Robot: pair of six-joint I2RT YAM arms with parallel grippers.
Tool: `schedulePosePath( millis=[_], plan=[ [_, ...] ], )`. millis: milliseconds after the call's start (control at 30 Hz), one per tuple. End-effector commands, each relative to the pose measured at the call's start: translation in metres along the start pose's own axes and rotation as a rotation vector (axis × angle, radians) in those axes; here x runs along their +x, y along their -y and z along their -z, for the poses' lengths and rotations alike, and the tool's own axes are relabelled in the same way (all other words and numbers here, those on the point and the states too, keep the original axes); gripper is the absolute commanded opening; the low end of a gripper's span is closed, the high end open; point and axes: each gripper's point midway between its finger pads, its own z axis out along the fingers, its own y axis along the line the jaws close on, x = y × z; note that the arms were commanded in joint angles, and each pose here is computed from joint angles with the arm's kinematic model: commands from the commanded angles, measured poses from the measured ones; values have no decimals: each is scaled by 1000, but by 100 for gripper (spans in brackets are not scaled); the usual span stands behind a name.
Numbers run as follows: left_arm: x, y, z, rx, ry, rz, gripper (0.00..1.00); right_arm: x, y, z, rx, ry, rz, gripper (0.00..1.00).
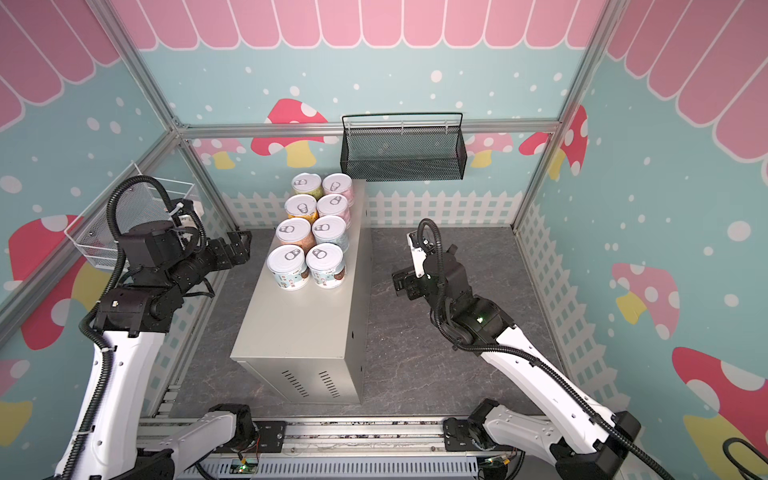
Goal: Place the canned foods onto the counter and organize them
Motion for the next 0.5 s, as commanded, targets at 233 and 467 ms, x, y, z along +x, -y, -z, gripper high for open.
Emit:
schedulePosePath(
  millis=[233, 467],
  plan=[
    [35, -22, -34, -30, -71, 92, 100, -14, -3, 5, -30, -14, -18, 100],
    [61, -40, -57, -77, -110, 116, 100, -16, -4, 1, -29, -32, -35, 99]
  ],
)
